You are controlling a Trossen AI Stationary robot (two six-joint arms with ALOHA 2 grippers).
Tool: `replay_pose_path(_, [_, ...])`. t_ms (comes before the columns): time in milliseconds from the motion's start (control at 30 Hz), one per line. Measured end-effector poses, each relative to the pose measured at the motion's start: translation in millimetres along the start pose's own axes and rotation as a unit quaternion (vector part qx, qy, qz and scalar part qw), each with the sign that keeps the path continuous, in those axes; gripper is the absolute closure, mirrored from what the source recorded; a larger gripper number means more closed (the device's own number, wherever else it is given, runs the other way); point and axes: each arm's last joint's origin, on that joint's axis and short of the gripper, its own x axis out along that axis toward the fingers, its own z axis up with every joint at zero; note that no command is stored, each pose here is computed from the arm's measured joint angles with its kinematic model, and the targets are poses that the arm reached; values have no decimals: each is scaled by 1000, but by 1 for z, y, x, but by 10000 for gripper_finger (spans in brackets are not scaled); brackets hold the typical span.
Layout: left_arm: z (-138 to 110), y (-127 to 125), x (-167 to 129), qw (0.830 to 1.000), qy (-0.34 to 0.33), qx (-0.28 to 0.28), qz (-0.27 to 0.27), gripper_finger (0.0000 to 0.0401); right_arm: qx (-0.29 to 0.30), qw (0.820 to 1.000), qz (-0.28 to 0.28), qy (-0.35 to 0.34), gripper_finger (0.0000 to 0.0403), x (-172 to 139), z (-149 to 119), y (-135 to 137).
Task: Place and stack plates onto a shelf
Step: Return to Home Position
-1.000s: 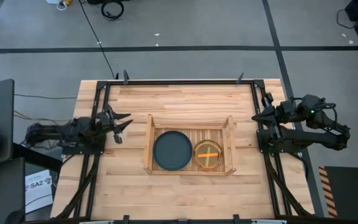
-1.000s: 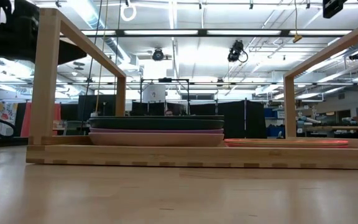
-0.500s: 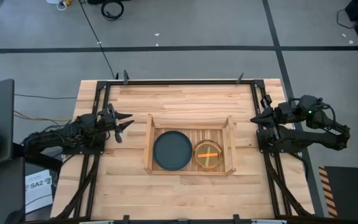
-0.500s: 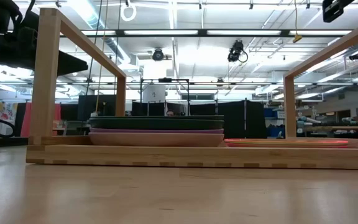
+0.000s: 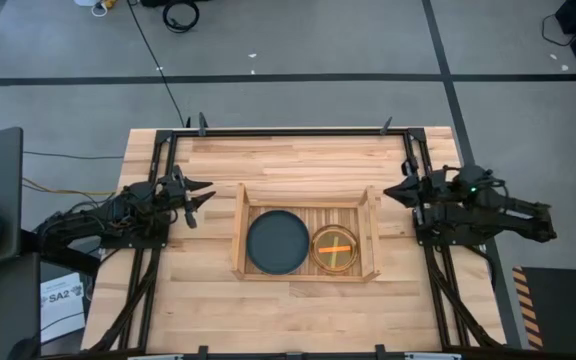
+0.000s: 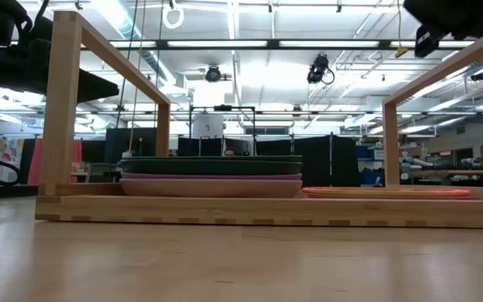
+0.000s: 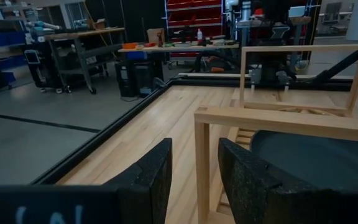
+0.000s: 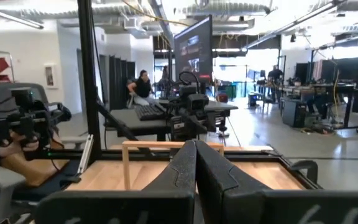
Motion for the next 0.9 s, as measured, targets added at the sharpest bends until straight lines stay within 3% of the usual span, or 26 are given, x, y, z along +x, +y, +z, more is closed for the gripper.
replay_pose_path(300, [-1, 0, 0, 1000, 2, 0, 0, 264, 8, 999, -33, -6, 393, 7, -41, -5])
replay_pose_path(467, [-1, 0, 0, 1000, 2, 0, 0, 264, 11, 998, -61, 4, 393, 7, -54, -7])
replay_pose_path(900, [-1, 0, 0, 1000, 3, 1, 0, 264, 26, 996, -69, 44, 392, 7, -78, -8])
